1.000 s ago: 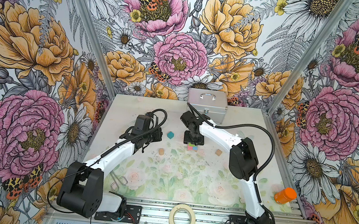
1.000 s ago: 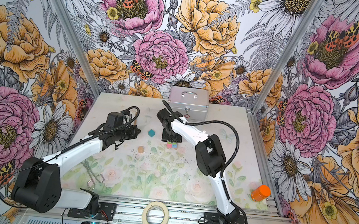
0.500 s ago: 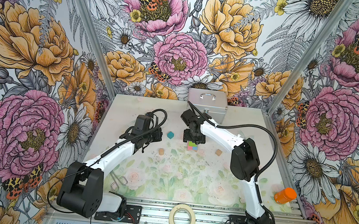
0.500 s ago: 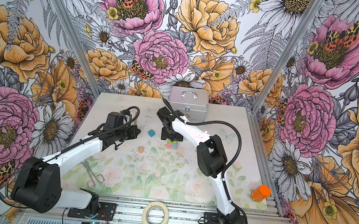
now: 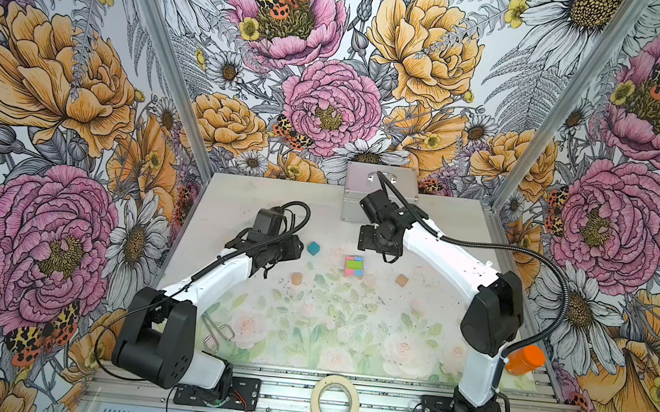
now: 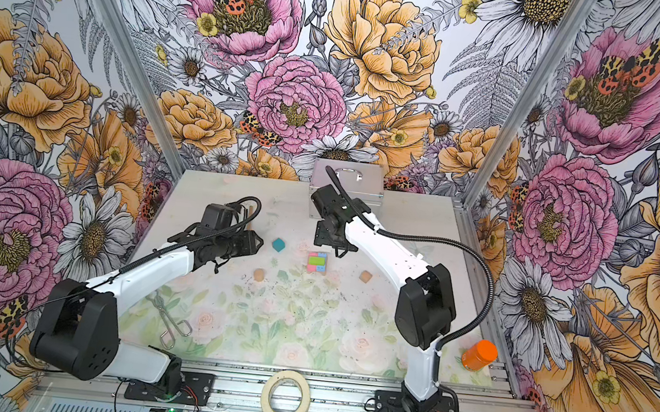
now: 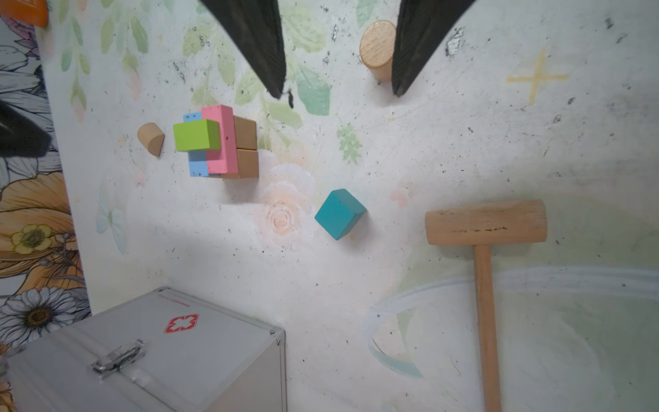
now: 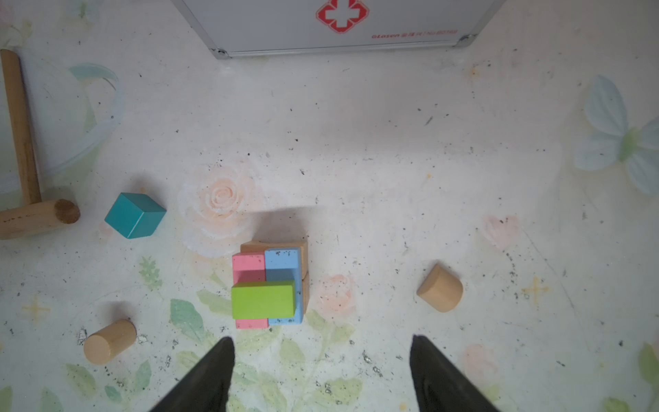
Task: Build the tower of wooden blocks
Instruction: 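Open and raise the right gripper while the left gripper approaches the teal cube, then lower the open left gripper around the teal cube and close it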
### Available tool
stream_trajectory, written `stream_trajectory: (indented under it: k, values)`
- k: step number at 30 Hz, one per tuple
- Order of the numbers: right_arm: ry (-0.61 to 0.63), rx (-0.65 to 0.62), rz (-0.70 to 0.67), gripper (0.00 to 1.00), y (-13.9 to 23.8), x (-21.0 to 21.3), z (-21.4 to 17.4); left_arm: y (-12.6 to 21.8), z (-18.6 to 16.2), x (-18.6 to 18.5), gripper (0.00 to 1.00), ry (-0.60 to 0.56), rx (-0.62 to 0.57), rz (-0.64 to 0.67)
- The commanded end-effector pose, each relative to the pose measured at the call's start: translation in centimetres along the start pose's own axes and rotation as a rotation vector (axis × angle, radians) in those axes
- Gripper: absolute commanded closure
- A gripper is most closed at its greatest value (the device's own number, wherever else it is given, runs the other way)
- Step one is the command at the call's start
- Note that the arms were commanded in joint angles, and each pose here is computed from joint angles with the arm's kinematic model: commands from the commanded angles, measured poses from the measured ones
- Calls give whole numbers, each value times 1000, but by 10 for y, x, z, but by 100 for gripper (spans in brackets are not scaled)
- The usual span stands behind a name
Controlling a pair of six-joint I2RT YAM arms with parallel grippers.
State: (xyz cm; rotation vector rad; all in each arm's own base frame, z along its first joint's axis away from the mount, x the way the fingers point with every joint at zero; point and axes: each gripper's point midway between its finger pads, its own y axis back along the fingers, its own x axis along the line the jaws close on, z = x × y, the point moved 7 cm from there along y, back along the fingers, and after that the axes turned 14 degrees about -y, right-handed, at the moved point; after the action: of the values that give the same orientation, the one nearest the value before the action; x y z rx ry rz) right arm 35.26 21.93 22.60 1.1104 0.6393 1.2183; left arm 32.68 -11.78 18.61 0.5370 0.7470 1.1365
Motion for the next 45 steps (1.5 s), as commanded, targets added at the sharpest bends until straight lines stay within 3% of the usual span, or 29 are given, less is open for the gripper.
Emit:
stream_trajectory:
  k: [1, 4, 7, 16, 24, 34, 45]
  values:
    - [-40, -60, 34, 21, 4, -13, 6, -1, 14, -14, 32, -54, 2, 34]
    - [-67, -74, 39, 21, 2, -27, 3, -12, 19, -25, 21, -73, 38, 67]
    - [-82, -84, 38, 21, 1, -41, 0, -28, 22, -34, 19, -82, 86, 78]
    - [-121, -108, 51, 20, 1, -76, -6, -77, 27, -38, 20, -171, 246, 197]
    - [-145, -85, 76, 20, -9, -91, -11, -94, 32, -31, 25, -293, 279, 234]
    - [-156, -66, 107, 19, -14, -96, -12, -96, 30, -5, 33, -407, 329, 71]
    - [-154, -50, 122, 19, -19, -94, -12, -100, 34, -19, 35, -559, 313, -85]
